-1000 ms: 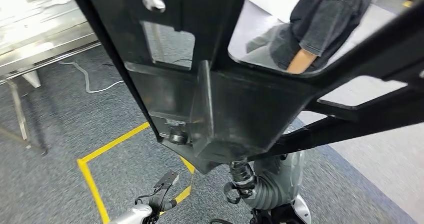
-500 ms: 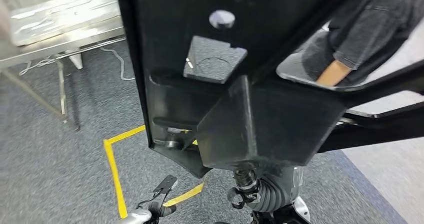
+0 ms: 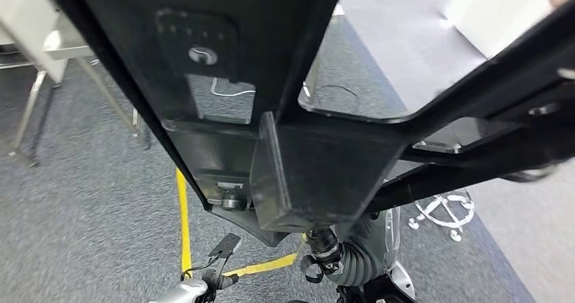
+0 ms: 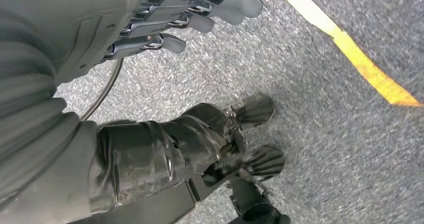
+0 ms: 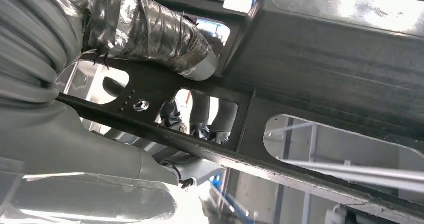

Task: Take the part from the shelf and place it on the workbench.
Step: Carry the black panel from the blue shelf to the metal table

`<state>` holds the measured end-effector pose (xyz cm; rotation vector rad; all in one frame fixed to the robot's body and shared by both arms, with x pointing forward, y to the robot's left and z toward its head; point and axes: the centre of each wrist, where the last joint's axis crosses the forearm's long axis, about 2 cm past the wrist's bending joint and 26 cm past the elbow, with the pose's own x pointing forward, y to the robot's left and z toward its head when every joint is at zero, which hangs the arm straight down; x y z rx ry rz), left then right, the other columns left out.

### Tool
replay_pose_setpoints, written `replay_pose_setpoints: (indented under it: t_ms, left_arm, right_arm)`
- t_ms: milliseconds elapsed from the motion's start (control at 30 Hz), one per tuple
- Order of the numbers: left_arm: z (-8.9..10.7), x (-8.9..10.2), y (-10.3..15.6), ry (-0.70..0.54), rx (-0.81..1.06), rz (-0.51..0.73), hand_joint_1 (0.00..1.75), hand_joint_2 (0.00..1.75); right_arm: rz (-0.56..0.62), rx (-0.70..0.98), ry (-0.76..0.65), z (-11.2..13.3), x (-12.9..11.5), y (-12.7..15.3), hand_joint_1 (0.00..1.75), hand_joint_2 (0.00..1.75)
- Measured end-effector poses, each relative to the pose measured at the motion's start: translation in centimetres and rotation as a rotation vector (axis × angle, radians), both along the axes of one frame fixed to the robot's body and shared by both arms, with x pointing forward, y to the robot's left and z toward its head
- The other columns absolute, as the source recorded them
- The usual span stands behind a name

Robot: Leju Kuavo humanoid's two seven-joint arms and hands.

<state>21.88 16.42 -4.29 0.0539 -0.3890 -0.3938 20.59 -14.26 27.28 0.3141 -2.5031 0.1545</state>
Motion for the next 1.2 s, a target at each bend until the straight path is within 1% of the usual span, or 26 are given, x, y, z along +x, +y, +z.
replay_pose_setpoints:
  t_ms: [167,500,867,1200]
  left_arm:
    - [0.24,0.21,-0.47,-0.032,-0.007,-0.021,0.00,1.75]
    - [0.23,0.27,-0.32,-0.031,-0.013,-0.001,0.00,1.75]
    - [0.44,0.82,-0.05,-0.055,-0.015,0.004,0.00,1.75]
    - [0.42,0.73,-0.14,-0.055,-0.016,0.004,0.00,1.75]
  right_arm:
    - [-0.009,-0.005,-0.009,0.19,0.19,0.10,1.75,1.75]
    - [-0.027,-0.001,-0.008,0.43,0.29,0.42,1.75,1.75]
    - [-0.051,-0.016,-0.020,0.58,0.29,0.47,1.75,1.75]
    - [-0.055,-0.015,-0.015,0.58,0.27,0.47,1.75,1.75]
